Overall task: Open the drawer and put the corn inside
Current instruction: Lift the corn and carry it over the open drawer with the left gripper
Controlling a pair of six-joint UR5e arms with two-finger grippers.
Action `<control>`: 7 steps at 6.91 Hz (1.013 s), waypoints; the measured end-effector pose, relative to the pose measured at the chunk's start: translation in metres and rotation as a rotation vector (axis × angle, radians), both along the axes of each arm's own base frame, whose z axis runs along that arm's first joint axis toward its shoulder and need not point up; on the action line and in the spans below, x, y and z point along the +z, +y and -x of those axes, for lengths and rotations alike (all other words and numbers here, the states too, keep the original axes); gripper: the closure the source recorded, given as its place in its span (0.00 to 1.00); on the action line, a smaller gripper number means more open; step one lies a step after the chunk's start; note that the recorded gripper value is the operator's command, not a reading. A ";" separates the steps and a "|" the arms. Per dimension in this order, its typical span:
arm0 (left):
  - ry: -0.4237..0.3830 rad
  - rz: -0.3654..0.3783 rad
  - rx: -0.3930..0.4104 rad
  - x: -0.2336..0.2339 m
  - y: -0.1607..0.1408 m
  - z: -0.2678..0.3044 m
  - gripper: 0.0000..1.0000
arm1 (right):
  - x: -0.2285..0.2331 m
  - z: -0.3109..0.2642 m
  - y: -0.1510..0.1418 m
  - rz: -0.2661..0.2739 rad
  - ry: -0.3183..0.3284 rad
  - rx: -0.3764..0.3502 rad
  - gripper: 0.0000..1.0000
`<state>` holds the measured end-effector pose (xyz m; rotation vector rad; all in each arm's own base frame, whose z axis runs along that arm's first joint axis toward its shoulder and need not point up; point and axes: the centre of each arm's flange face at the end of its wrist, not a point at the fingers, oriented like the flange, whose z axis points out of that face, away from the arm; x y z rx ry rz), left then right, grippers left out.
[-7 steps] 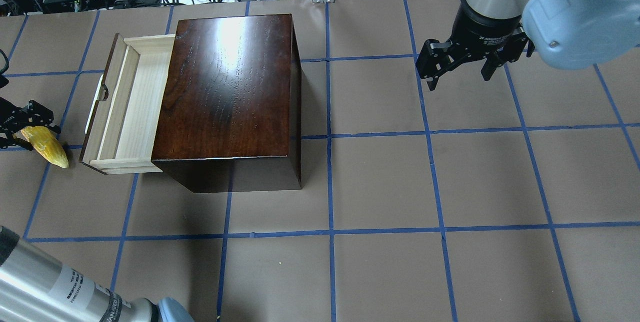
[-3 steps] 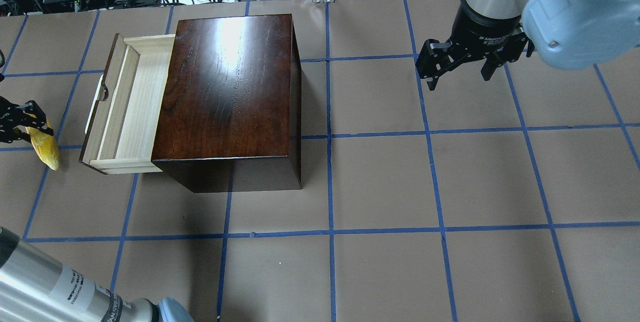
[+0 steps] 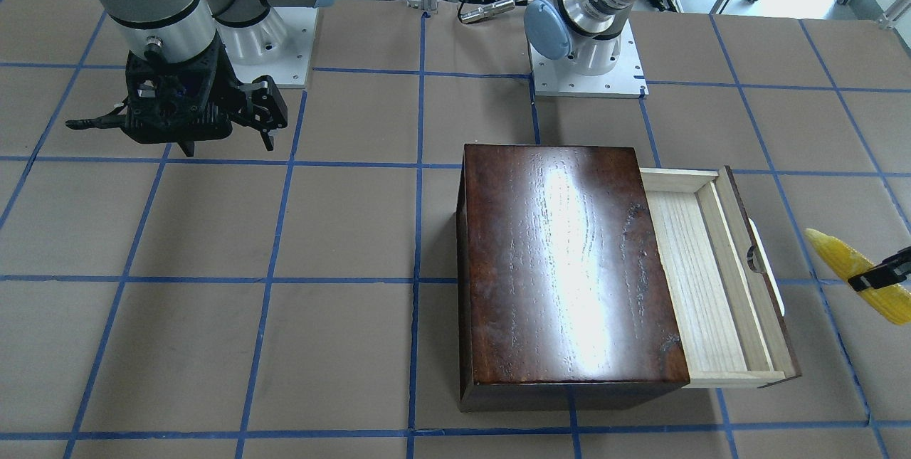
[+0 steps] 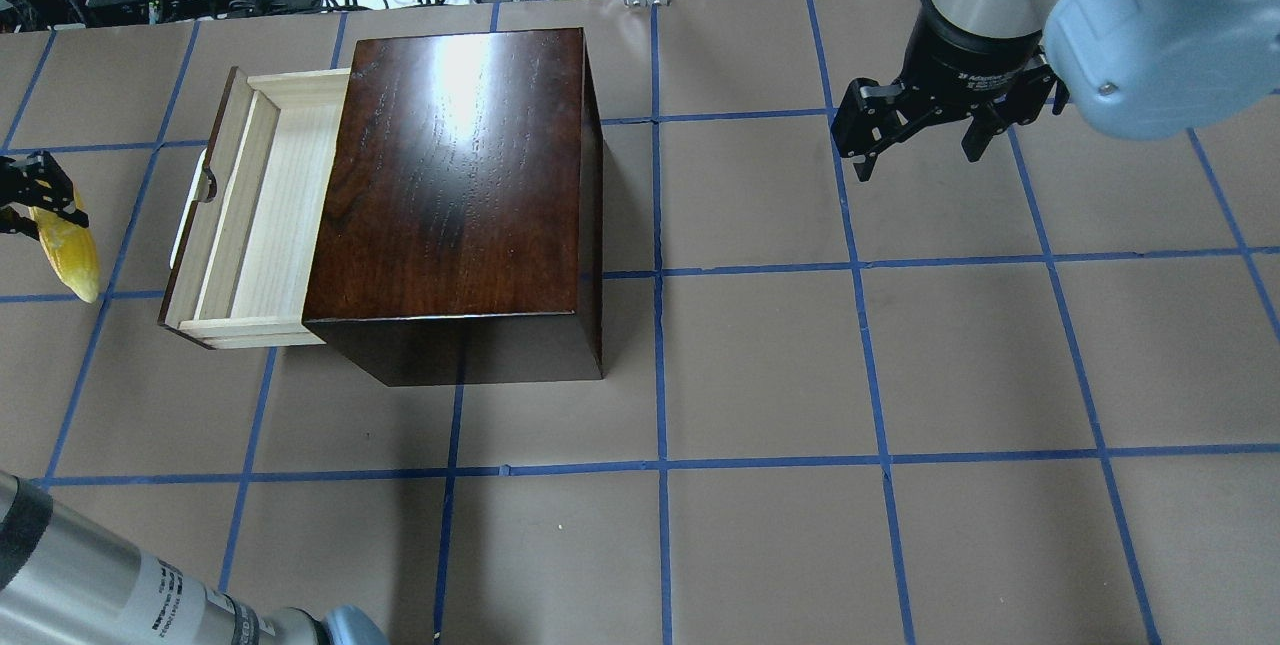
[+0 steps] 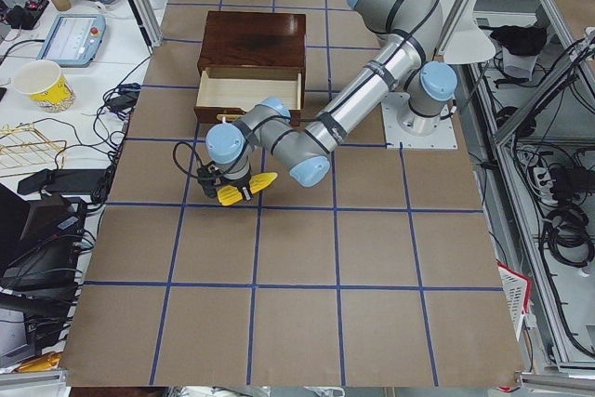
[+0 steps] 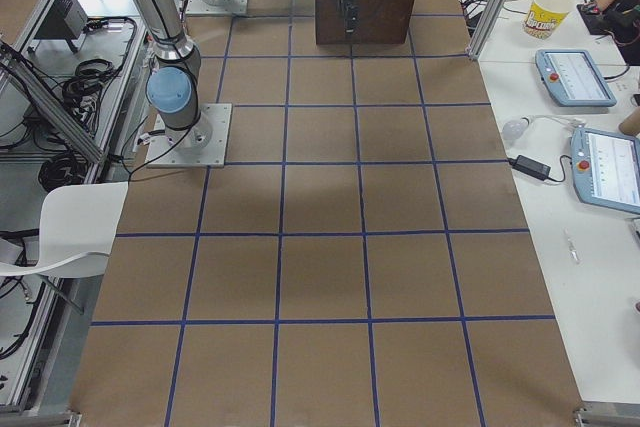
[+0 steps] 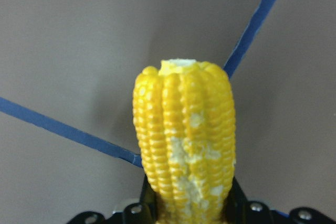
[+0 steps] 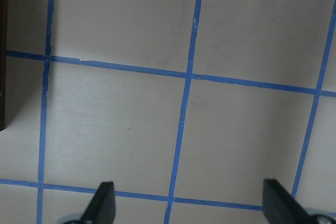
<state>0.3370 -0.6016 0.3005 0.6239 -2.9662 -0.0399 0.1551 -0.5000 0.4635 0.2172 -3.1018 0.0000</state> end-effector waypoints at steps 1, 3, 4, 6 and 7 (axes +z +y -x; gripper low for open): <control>-0.004 0.005 -0.034 0.045 -0.007 0.023 1.00 | 0.000 0.000 0.000 0.000 0.000 0.000 0.00; -0.032 0.023 -0.129 0.120 -0.018 0.083 1.00 | 0.000 0.000 0.000 0.000 0.000 -0.001 0.00; -0.062 0.028 -0.210 0.142 -0.024 0.123 1.00 | 0.000 0.000 0.000 0.000 0.000 -0.001 0.00; -0.086 0.031 -0.407 0.152 -0.038 0.198 1.00 | 0.000 0.000 0.000 0.000 0.000 0.000 0.00; -0.077 0.023 -0.502 0.143 -0.046 0.226 1.00 | 0.000 0.000 0.000 0.000 0.000 -0.001 0.00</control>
